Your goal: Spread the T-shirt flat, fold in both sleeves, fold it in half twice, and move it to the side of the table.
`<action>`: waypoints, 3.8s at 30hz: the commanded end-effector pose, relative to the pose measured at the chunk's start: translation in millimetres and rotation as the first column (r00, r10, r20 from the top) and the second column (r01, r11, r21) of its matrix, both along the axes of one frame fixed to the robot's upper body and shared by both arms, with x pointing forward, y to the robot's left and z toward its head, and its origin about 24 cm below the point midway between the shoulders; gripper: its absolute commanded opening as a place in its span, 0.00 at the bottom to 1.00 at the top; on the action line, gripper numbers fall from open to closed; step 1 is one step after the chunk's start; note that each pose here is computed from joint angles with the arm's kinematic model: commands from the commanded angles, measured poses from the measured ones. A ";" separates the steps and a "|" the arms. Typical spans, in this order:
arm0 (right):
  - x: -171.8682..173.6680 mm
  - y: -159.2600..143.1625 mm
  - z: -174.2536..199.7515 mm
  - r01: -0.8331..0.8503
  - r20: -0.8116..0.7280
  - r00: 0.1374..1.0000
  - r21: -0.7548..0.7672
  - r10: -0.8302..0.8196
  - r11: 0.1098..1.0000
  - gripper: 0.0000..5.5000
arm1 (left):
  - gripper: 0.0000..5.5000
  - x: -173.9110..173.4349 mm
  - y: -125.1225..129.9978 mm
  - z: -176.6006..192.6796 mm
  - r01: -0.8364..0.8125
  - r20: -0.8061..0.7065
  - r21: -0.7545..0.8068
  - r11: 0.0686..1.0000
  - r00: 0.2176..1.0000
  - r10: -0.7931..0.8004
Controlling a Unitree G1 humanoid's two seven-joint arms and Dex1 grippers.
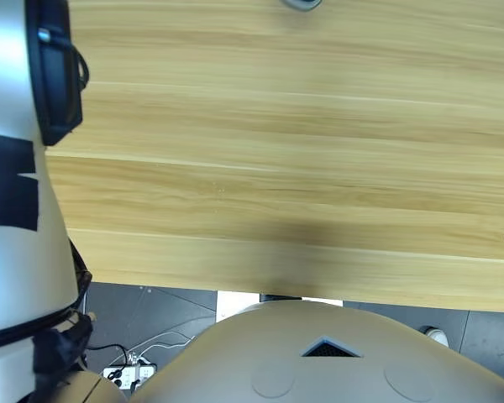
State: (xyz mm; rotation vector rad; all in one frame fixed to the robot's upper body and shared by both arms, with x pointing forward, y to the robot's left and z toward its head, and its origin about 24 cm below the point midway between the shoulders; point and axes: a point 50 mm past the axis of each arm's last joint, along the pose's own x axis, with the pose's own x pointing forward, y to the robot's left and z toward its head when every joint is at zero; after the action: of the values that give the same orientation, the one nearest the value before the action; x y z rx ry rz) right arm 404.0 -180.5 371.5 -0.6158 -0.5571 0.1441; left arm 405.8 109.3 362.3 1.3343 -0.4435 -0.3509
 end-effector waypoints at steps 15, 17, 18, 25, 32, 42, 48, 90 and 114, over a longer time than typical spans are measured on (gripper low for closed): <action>-102.3 7.6 -250.3 -0.657 -0.570 0.530 0.191 0.627 0.729 0.00 | 0.02 -142.9 68.3 -319.4 0.251 -0.658 0.028 0.967 0.734 -0.171; -124.8 -0.5 -243.5 -0.758 -0.593 0.371 0.253 0.715 0.602 0.00 | 0.02 -149.6 74.4 -302.6 0.243 -0.625 0.033 0.969 0.762 -0.170; -134.4 -3.7 -242.5 -0.785 -0.606 0.309 0.272 0.733 0.556 0.00 | 0.02 -154.8 76.2 -296.3 0.246 -0.613 0.036 0.969 0.771 -0.172; -186.0 -5.1 -261.0 -0.876 -0.801 0.073 0.234 0.594 0.422 0.00 | 0.02 -204.1 56.2 -271.7 0.379 -0.613 0.062 0.923 0.745 -0.264; -212.6 15.2 -292.4 -0.902 -0.867 0.098 0.129 0.488 0.411 0.00 | 0.02 -260.3 44.0 -295.9 0.552 -0.768 0.127 0.824 0.580 -0.271; -228.9 7.1 -284.4 -0.839 -0.799 -0.158 0.418 0.580 0.348 0.29 | 0.19 -272.0 49.9 -294.9 0.579 -0.814 0.146 0.803 0.531 -0.235; -221.0 2.3 -262.2 -0.749 -0.632 -0.187 0.587 0.752 0.307 0.45 | 0.36 -269.6 47.8 -271.9 0.552 -0.829 -0.023 0.833 0.455 -0.325; -210.7 47.5 -262.1 -0.870 -0.622 0.377 0.017 0.687 0.492 0.45 | 0.46 -197.0 51.1 -301.7 0.070 -0.658 -0.386 0.920 0.678 -0.327; -225.5 -46.7 -334.3 -0.675 -0.910 0.126 0.213 0.395 0.706 0.45 | 0.46 -206.5 50.0 -316.3 0.069 -0.680 -0.343 0.937 0.670 -0.299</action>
State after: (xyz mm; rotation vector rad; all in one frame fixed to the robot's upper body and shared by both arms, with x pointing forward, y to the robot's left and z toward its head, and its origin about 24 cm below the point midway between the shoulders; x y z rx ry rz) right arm 176.2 -233.6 39.9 -0.4252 0.4683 1.2720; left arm 198.8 158.4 46.7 0.7356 0.0538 -0.9091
